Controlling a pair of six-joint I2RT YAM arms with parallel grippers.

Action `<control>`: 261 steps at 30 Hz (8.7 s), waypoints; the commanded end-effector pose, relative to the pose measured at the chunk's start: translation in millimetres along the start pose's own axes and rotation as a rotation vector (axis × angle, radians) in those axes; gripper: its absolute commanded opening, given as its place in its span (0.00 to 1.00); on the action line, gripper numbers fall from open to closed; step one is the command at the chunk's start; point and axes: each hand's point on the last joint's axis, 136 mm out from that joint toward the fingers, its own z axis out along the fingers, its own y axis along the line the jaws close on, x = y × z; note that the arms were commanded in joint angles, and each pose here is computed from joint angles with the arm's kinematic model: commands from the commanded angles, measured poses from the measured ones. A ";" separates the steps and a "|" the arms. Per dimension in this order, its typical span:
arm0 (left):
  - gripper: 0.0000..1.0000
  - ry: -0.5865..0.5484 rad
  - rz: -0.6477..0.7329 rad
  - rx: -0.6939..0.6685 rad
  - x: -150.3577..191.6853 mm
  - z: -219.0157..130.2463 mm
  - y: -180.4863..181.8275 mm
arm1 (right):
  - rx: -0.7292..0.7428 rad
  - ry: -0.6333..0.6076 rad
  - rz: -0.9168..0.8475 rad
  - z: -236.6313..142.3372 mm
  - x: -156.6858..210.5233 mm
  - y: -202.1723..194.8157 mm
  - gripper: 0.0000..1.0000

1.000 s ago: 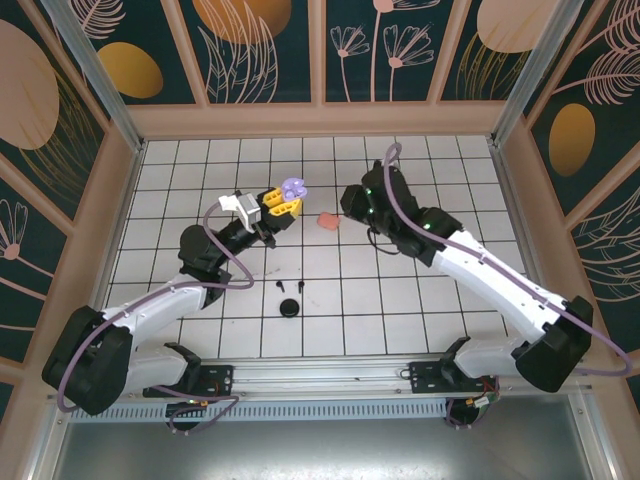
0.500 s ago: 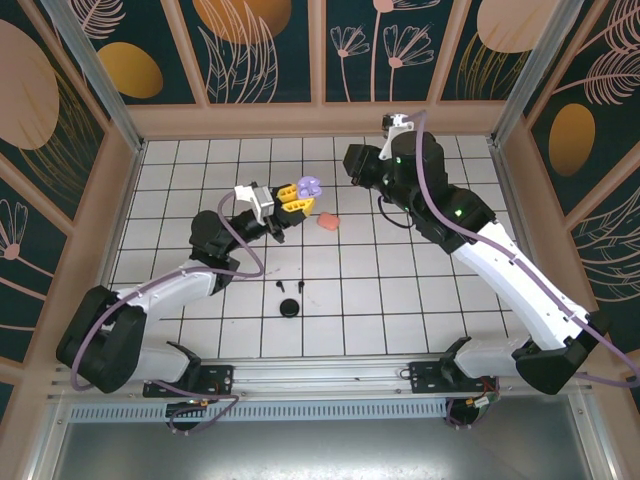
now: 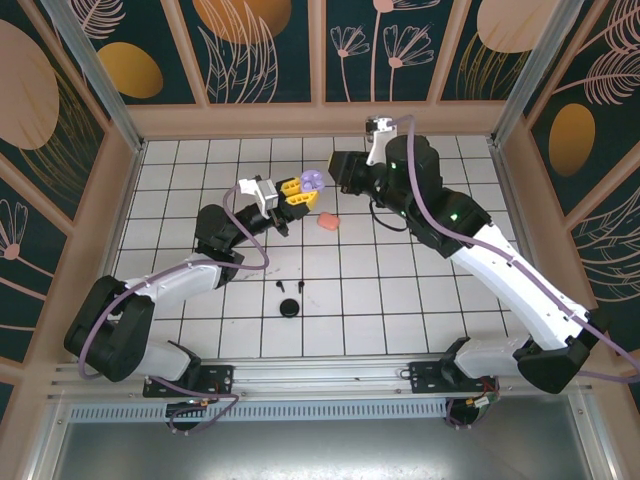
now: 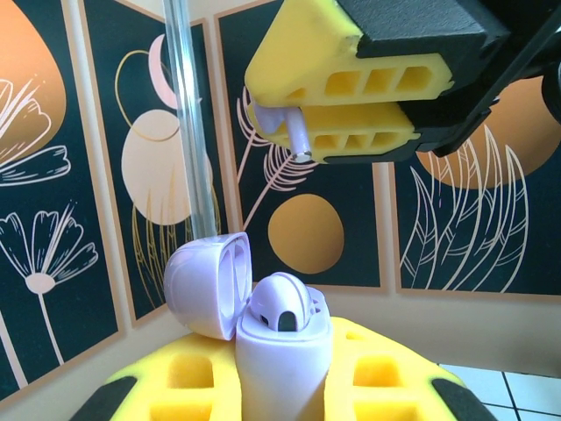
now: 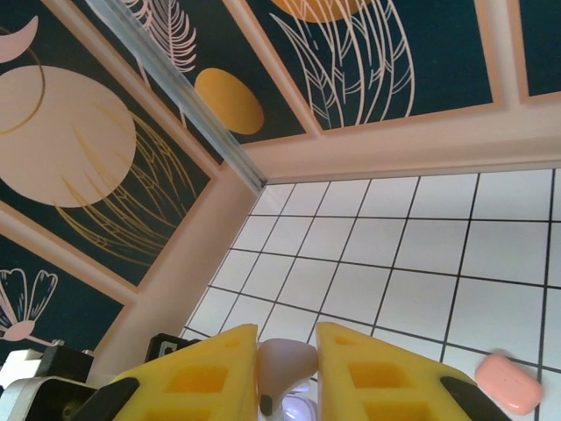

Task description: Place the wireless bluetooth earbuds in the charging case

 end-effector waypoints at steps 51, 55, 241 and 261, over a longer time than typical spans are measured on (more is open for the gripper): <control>0.00 -0.062 0.031 0.007 -27.0 1.1 -1.0 | -0.078 -0.028 -0.009 5.1 7.1 23.7 0.21; 0.00 -0.064 0.030 0.012 -27.6 1.7 -2.0 | -0.057 -0.023 -0.016 9.1 9.8 18.9 0.21; 0.28 0.760 -1.079 -0.402 329.3 34.0 15.3 | 0.399 0.117 0.329 -65.6 127.7 -165.3 0.54; 0.67 0.721 -0.825 -0.508 232.0 38.1 43.9 | 0.384 0.169 0.316 -63.3 137.9 -161.8 0.60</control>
